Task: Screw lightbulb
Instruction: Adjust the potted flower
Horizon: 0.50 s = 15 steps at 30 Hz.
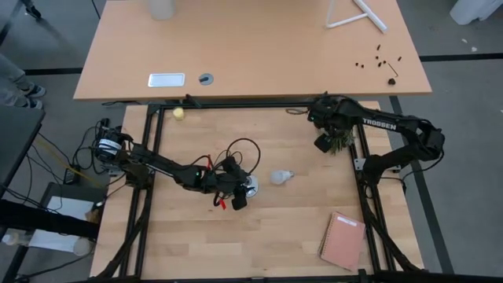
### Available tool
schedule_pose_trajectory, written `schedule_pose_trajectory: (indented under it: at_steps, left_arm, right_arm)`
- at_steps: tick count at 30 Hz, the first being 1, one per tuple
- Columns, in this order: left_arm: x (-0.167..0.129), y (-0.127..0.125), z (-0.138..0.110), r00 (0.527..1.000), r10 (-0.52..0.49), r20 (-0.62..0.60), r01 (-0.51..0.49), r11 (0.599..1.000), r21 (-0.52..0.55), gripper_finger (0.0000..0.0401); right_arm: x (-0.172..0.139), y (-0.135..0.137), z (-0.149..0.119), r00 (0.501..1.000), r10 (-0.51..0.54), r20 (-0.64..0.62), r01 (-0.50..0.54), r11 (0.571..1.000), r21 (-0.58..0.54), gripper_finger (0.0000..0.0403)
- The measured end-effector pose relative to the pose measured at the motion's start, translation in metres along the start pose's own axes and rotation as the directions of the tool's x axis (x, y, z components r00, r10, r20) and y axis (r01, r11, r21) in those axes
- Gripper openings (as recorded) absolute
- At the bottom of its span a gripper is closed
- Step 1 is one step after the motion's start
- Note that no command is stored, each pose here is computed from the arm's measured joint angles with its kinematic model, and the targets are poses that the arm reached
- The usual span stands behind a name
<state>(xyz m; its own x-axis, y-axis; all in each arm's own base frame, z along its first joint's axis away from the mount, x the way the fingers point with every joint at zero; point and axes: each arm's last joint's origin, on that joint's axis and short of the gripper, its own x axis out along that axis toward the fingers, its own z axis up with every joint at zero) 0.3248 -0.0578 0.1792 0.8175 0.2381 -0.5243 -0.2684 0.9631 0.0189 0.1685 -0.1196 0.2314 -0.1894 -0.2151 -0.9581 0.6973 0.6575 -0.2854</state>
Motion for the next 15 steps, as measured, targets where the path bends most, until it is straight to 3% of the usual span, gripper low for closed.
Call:
schedule_pose_trajectory:
  at_steps: [4, 7, 10, 15]
  left_arm:
    - [0.000, 0.000, 0.000, 1.000, -0.002, 0.000, 0.002, 1.000, 0.013, 0.0249]
    - [0.000, 0.000, 0.000, 1.000, -0.002, 0.000, 0.002, 1.000, 0.014, 0.0249]
    - [0.000, 0.000, 0.000, 1.000, -0.006, -0.004, 0.006, 1.000, 0.006, 0.0249]
    - [0.000, 0.000, -0.003, 0.999, -0.023, -0.028, 0.023, 1.000, -0.003, 0.0249]
  right_arm:
    - [0.003, 0.012, 0.003, 0.994, -0.107, 0.017, 0.108, 0.978, -0.179, 0.0277]
    - [0.007, 0.018, 0.009, 0.986, -0.155, 0.053, 0.163, 0.959, -0.232, 0.0275]
    - [0.009, 0.018, 0.009, 0.981, -0.190, 0.029, 0.192, 0.954, -0.231, 0.0274]
    - [0.009, 0.008, 0.008, 0.952, -0.304, 0.031, 0.305, 0.944, -0.122, 0.0272]
